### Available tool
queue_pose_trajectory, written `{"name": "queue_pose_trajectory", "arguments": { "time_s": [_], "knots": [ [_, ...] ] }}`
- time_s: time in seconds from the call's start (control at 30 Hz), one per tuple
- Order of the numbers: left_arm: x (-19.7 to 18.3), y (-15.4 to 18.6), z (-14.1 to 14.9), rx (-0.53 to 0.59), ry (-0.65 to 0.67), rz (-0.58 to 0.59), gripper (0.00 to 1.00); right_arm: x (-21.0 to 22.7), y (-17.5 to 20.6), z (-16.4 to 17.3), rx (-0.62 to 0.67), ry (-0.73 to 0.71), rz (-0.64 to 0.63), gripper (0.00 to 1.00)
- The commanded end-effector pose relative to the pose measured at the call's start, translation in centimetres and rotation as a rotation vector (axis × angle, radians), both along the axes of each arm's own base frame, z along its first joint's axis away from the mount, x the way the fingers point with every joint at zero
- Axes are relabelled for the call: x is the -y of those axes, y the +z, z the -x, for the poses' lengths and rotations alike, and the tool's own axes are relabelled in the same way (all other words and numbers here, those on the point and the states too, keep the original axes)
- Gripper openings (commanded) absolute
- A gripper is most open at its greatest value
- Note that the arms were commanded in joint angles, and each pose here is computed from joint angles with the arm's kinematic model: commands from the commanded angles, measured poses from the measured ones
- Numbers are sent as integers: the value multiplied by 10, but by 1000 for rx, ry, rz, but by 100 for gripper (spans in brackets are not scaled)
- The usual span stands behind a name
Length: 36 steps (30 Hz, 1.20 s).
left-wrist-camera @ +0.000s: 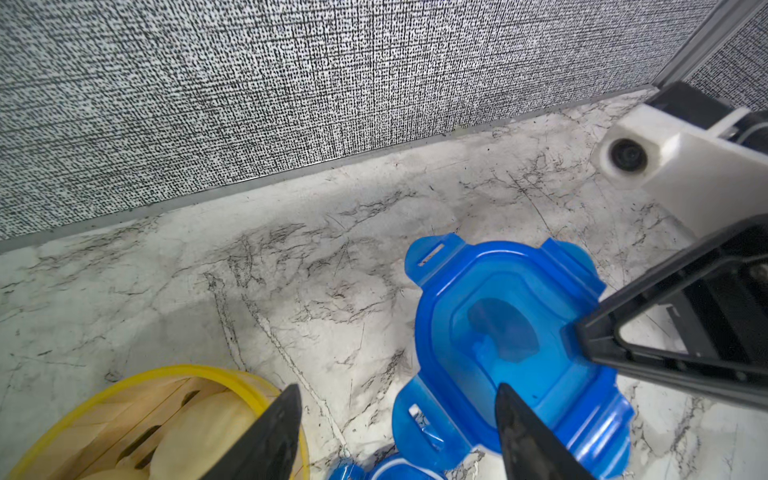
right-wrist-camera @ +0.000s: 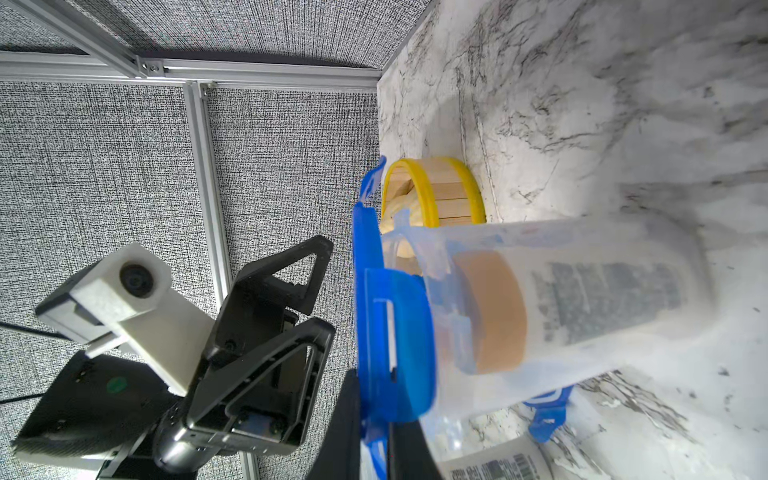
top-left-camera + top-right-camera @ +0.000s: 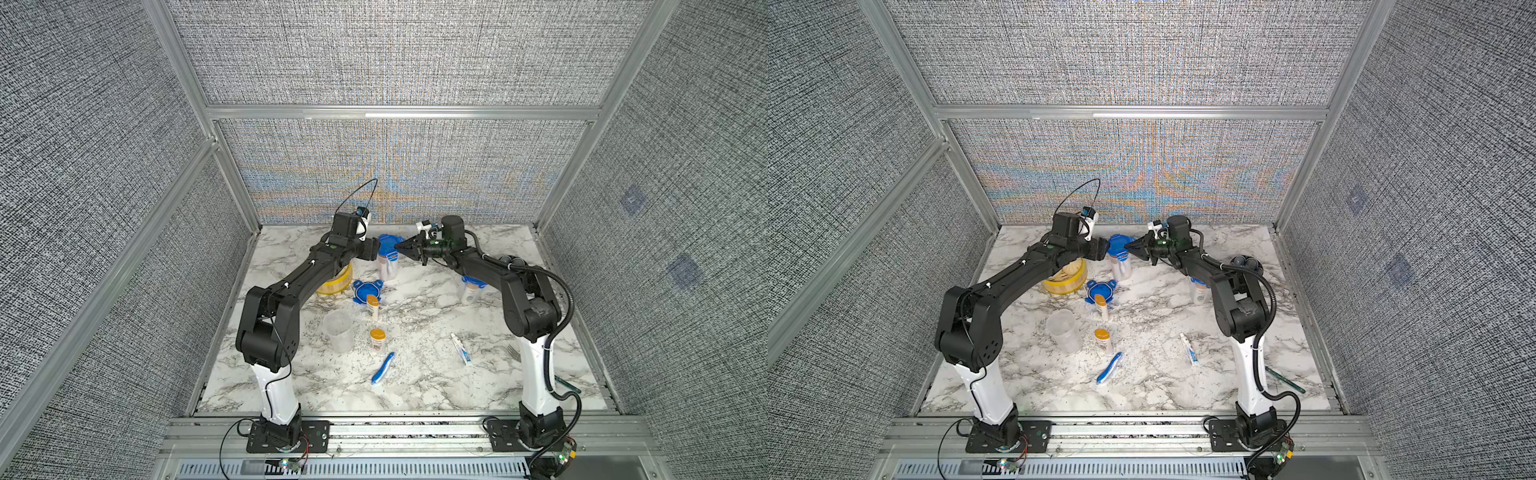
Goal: Pack away toiletry kits
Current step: Close the lid on the container.
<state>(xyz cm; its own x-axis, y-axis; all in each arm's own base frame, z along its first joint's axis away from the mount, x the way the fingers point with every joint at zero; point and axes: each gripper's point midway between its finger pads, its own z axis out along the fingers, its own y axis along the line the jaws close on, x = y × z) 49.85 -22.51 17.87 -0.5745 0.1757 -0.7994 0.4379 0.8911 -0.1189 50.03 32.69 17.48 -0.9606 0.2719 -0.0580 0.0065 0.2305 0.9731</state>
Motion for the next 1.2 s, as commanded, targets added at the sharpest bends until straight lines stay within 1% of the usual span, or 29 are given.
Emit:
{"name": "queue_pose_trajectory", "arguments": {
  "time_s": [0.0, 0.17, 0.47, 0.63, 0.83, 0.97, 1.03, 1.1, 1.17],
  "knots": [
    [-2, -3, -2, -6, 3, -17, 72, -2, 4, -2, 27, 1, -13, 0],
    [-5, -14, 1, -31, 0, -49, 70, -1, 1, -1, 23, -5, -6, 0],
    [-8, -32, 6, -68, 0, -75, 69, 0, -5, 2, 16, -12, 8, 0],
    [-7, -29, 3, -60, 2, -71, 69, 2, -8, 3, 16, -15, 32, 1],
    [1, -25, 0, -64, -43, -63, 69, 4, -10, 4, 10, -20, 50, 2],
    [1, -33, -2, -74, -47, -82, 67, 3, -10, 5, 11, -12, 54, 9],
    [0, -37, -1, -88, -54, -97, 67, 5, -10, 6, 12, -12, 60, 15],
    [0, -40, 0, -94, -54, -102, 66, 8, -9, 7, 17, -19, 69, 23],
    [-2, -42, 1, -95, -54, -111, 66, 16, -8, 9, 36, -31, 115, 36]
  ]
}}
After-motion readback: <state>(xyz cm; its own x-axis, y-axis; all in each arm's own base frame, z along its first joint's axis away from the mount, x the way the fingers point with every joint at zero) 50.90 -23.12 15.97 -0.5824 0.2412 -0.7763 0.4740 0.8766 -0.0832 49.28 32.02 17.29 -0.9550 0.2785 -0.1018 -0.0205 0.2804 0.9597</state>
